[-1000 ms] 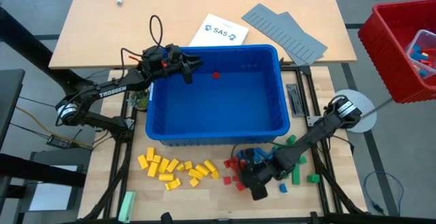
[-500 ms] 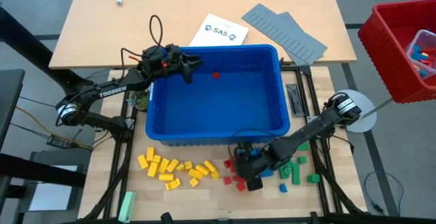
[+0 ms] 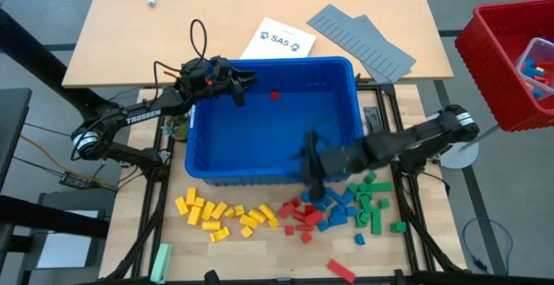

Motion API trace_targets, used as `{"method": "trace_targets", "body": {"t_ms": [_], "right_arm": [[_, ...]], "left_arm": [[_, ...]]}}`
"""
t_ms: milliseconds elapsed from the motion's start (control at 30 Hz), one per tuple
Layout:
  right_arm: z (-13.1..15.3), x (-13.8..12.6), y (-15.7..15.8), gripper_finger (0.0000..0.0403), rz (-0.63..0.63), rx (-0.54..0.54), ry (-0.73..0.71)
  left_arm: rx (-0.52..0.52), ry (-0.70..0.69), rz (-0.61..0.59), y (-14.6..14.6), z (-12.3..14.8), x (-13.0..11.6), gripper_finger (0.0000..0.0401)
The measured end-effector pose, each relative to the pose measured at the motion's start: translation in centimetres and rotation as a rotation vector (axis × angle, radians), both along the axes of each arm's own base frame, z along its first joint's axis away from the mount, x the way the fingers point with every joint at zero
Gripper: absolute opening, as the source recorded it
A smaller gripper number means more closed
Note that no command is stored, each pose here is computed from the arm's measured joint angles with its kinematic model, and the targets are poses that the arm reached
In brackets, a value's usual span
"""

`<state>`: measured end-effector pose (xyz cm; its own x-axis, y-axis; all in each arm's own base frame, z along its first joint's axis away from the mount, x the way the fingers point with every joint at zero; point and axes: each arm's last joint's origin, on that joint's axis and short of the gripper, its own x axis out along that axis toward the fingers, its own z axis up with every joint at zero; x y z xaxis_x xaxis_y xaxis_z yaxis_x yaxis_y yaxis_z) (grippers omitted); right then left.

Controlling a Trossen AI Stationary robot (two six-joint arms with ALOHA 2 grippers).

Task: Sort blocks
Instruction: Remove the red block from the blue bin

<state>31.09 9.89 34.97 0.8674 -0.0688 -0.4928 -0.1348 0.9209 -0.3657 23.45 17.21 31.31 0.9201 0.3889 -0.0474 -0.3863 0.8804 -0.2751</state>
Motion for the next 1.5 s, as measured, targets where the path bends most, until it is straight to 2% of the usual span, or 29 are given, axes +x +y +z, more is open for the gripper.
{"method": "trace_targets", "body": {"t_ms": [100, 233, 433, 533, 700, 867, 967, 1067, 1300, 1400, 1500], "right_arm": [[1.3, 0.0, -3.0, 0.0177, -0.146, -0.006, -0.067], [1.5, 0.2, -5.7, 0.0185, -0.266, 0.069, -0.081], [1.6, 0.2, -6.9, 0.0213, -0.305, 0.055, -0.073], [2.7, -0.1, -7.6, 0.0231, -0.356, 0.041, -0.109], [4.8, -0.4, -9.7, 0.0259, -0.467, 0.147, -0.173], [4.8, -0.4, -12.6, 0.0279, -0.487, 0.219, -0.166], [4.4, -0.1, -14.6, 0.028, -0.516, 0.242, -0.162], [3.3, 0.8, -16.7, 0.0276, -0.555, 0.2, -0.144], [-0.8, 3.4, -21.3, 0.0261, -0.605, 0.148, -0.023], [-2.7, 4.2, -23.0, 0.0254, -0.644, 0.175, 0.016], [-4.6, 5.3, -24.5, 0.0249, -0.665, 0.248, 0.022]], "left_arm": [[0.0, 0.0, 0.0, 0.0, 0.0, 0.0, 0.0163], [0.0, 0.0, 0.0, 0.0, 0.0, 0.0, 0.0163], [0.0, 0.0, 0.001, 0.0, 0.0, 0.0, 0.0163], [0.0, 0.0, 0.0, 0.0, 0.0, 0.0, 0.0163], [0.0, 0.0, 0.0, 0.0, 0.0, 0.0, 0.0163], [0.0, 0.0, 0.0, 0.0, 0.0, 0.0, 0.0163], [0.0, 0.0, 0.0, 0.0, 0.0, 0.0, 0.0163], [0.0, 0.0, 0.0, 0.0, 0.0, 0.0, 0.0163], [0.002, -0.002, 0.0, 0.0, 0.0, 0.0, 0.0163], [0.001, -0.001, 0.0, 0.0, 0.0, 0.0, 0.0163], [0.003, -0.003, 0.0, 0.0, 0.1, 0.0, 0.0163]]}}
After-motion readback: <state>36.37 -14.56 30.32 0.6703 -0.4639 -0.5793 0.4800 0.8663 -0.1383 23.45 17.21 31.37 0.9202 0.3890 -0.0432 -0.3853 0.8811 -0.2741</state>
